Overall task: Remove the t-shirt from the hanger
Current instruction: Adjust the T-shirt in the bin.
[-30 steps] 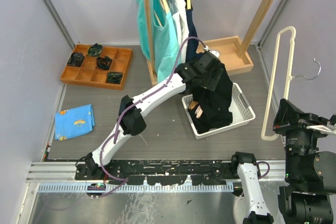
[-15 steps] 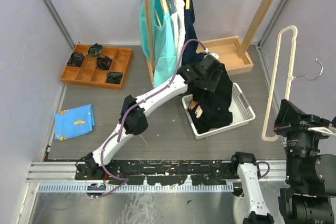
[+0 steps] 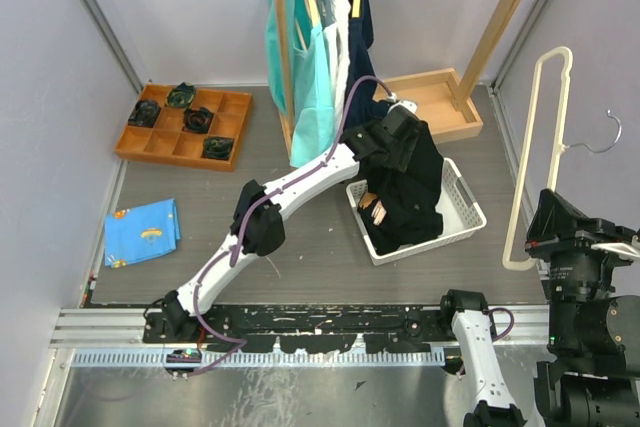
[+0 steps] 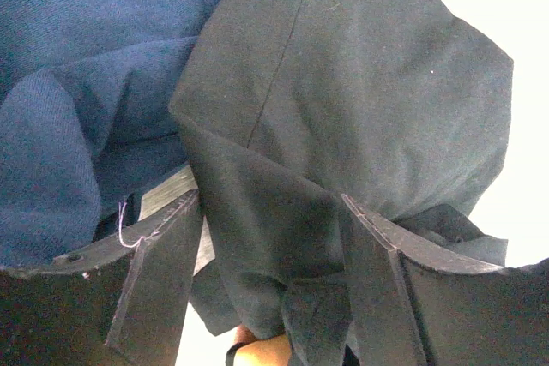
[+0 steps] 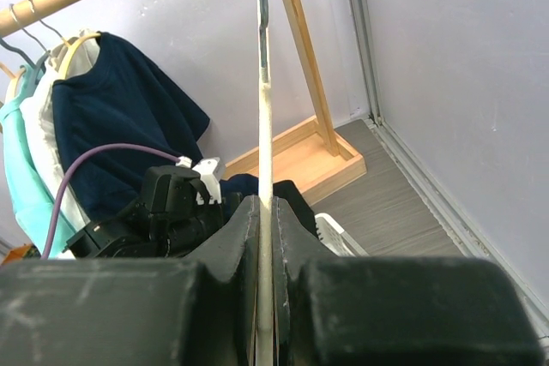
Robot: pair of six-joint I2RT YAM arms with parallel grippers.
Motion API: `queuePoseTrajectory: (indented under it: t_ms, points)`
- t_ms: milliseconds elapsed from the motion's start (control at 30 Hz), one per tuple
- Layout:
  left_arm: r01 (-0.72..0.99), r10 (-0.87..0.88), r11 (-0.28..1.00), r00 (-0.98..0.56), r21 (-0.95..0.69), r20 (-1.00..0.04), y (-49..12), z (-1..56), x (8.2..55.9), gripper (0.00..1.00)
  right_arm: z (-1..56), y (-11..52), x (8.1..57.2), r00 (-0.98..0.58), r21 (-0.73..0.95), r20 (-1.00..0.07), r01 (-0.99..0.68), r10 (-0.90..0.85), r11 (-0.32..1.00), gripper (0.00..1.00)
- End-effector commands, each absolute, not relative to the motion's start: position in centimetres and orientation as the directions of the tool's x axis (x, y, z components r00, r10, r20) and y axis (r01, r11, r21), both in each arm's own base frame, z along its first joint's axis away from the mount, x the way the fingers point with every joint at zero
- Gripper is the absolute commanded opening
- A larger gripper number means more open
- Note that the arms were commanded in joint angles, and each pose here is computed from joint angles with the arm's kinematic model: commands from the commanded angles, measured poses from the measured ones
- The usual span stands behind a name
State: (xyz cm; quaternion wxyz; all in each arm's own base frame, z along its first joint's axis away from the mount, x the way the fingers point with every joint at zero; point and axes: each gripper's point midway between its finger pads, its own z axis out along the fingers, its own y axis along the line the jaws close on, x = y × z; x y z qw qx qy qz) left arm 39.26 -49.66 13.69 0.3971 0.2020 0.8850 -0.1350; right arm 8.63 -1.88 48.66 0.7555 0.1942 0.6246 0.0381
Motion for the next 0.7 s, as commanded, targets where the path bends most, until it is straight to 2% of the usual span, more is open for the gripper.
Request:
queuePoseTrajectory:
  t_ms: [0, 167, 300, 400, 667]
  points:
    - [0.446, 0.213, 0.89, -0.588, -0.093, -0.78, -50.1, 13.5, 40.5, 0.68, 50.5, -2.3, 8.9, 0.257, 0.321, -0.928, 0.19, 0.269, 0.928, 0.01]
    - [0.451, 0.214, 0.887, -0.591, -0.099, -0.778, -50.4, 13.0, 40.5, 0.48, 50.5, -2.4, 8.8, 0.253, 0.314, -0.931, 0.196, 0.261, 0.929, 0.01]
    - [0.467, 0.195, 0.876, -0.573, -0.122, -0.796, -51.0, 14.1, 40.5, 0.17, 50.5, -2.4, 9.0, 0.251, 0.314, -0.932, 0.196, 0.262, 0.929, 0.01]
    - [0.493, 0.185, 0.861, -0.536, -0.127, -0.824, -51.6, 15.7, 40.3, 0.0, 50.4, -2.4, 9.0, 0.25, 0.315, -0.932, 0.194, 0.264, 0.929, 0.01]
    - [0.646, 0.195, 0.758, -0.348, -0.084, -0.917, -54.3, 23.5, 36.4, 0.0, 49.9, -2.1, 9.8, 0.245, 0.326, -0.928, 0.175, 0.28, 0.929, 0.01]
